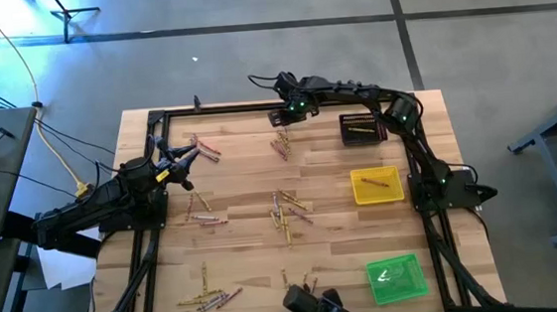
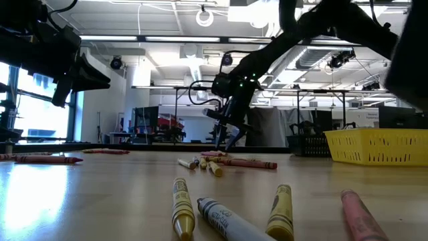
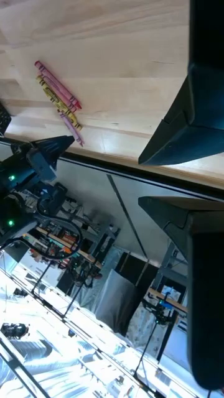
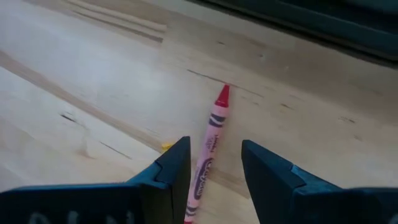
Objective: Sort crayons
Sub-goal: Put the red crayon into the yellow bin
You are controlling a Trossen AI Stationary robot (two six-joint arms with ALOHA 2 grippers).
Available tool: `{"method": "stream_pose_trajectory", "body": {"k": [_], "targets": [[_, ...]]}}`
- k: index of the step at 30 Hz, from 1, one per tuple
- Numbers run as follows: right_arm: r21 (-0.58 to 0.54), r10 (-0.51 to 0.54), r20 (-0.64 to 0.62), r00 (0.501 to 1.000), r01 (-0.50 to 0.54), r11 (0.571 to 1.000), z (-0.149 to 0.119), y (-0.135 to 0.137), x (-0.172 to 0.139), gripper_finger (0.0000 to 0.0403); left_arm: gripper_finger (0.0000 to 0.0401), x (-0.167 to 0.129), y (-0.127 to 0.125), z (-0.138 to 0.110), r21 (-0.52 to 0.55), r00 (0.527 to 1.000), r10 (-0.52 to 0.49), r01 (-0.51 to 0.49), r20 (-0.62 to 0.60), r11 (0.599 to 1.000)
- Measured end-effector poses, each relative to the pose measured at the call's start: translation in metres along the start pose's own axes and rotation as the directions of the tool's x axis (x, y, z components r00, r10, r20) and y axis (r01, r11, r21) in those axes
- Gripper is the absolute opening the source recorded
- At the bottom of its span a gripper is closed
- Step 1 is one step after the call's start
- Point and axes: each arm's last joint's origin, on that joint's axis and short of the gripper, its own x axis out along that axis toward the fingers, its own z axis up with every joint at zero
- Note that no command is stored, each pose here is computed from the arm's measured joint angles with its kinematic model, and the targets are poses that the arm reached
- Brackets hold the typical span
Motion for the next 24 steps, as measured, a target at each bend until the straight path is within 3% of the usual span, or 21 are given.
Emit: {"method": "stream_pose_trajectory", "body": {"k": [5, 14, 19, 24], "targets": [[-0.014, 0.018, -0.049, 0.999, -0.019, 1.000, 0.003, 0.001, 0.005, 0.0128, 0.0077, 0.000, 0.000, 0.000, 0.000, 1.000, 0.000, 0.000, 0.000, 1.000], [-0.117, -0.082, -0.189, 0.979, 0.060, 0.991, 0.022, 0.013, 0.010, 0.0128, 0.0077, 0.000, 0.000, 0.000, 0.000, 1.000, -0.001, 0.001, 0.000, 1.000], [-0.076, -0.083, -0.237, 0.968, 0.066, 0.995, 0.023, 0.006, 0.012, 0.0128, 0.0077, 0.000, 0.000, 0.000, 0.000, 1.000, -0.001, 0.001, 0.000, 1.000], [-0.054, -0.150, -0.290, 0.945, 0.141, 0.989, 0.022, -0.007, 0.007, 0.0126, 0.0077, 0.000, 0.000, 0.000, 0.000, 1.000, 0.000, 0.000, 0.001, 1.000]]}}
